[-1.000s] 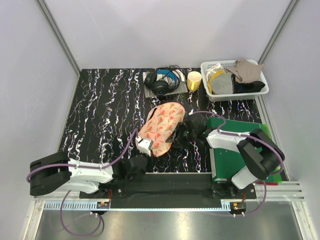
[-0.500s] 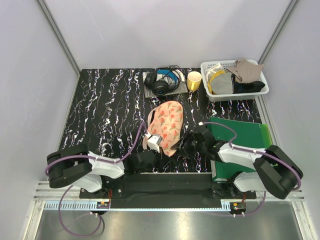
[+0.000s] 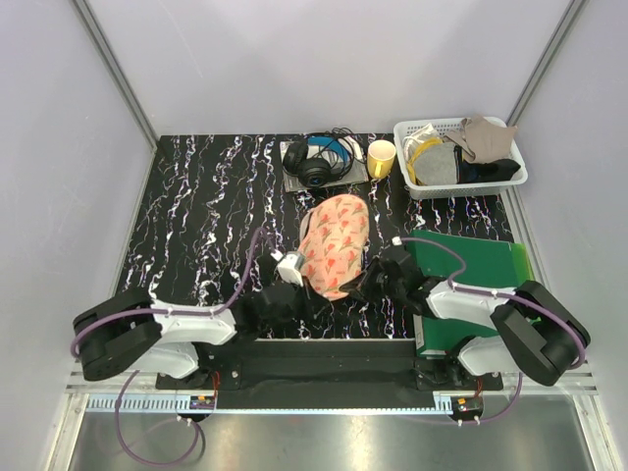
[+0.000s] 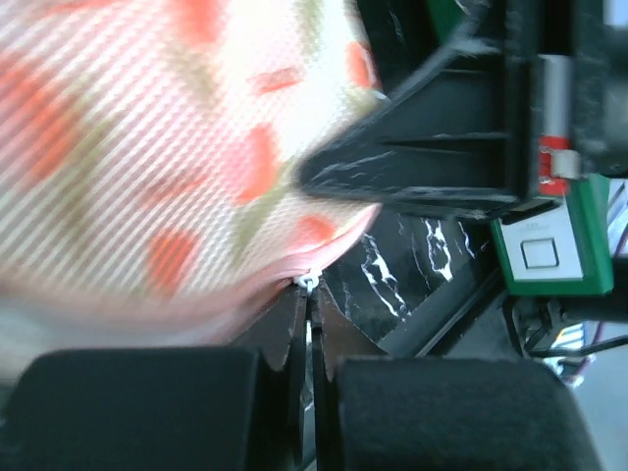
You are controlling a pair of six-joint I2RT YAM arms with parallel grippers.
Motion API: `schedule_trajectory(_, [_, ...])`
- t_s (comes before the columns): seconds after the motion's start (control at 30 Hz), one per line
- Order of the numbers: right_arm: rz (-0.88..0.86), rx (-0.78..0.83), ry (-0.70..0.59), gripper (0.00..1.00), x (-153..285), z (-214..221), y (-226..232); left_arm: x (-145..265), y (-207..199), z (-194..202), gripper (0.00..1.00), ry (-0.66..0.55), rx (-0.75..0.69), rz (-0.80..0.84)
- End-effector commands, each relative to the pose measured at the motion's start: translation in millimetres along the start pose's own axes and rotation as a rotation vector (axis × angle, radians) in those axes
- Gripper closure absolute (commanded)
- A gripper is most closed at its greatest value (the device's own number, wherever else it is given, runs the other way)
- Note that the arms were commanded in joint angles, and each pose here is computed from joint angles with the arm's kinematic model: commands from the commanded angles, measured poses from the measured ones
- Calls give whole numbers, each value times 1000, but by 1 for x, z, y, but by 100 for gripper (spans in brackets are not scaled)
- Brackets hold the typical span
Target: Place the bra in the laundry bag and zip it closed
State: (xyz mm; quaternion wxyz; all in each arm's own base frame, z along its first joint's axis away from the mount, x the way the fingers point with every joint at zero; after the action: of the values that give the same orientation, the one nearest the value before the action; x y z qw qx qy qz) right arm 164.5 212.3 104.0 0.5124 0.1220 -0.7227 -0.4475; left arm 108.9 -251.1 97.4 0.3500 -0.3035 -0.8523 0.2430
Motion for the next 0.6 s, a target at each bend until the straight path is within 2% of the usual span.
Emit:
schedule_trajectory(0.0, [32, 148, -11, 100, 5, -17, -3, 19, 57, -2, 100, 6, 59, -231])
schedule_trajectory(0.13, [29, 242, 35, 100, 2, -29, -3, 34, 73, -4, 100, -13, 38, -261])
schedule_trajectory(0.23, [24, 378, 97, 100, -7, -36, 5, 40, 69, -7, 100, -23, 11, -210])
schedule_trajectory(0.37, [66, 435, 166, 98, -22, -45, 16, 42, 60, -8, 100, -25, 37, -138])
schedule_trajectory(0.47, [69, 436, 179, 72, -29, -48, 33, 39, 53, -7, 100, -24, 76, -92])
schedule_trajectory(0.5, [92, 417, 183, 58, -29, -49, 34, 38, 49, -6, 100, -21, 97, -74])
schedule_trajectory(0.57, [128, 363, 153, 47, -25, -48, 32, 33, 41, -8, 100, -32, 115, -43])
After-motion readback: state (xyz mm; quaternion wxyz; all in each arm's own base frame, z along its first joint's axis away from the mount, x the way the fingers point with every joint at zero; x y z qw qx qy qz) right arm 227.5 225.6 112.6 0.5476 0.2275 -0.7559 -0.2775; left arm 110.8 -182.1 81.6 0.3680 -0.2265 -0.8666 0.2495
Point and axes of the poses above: each gripper's point midway between its finger pads, its own x axis back along the fingers, its own y axis along the line the jaws close on, z = x × y, the point moved 9 cm from there along x, back along the fingers, and after that the axes turned 1 degree about x, right-handed, at the moved point
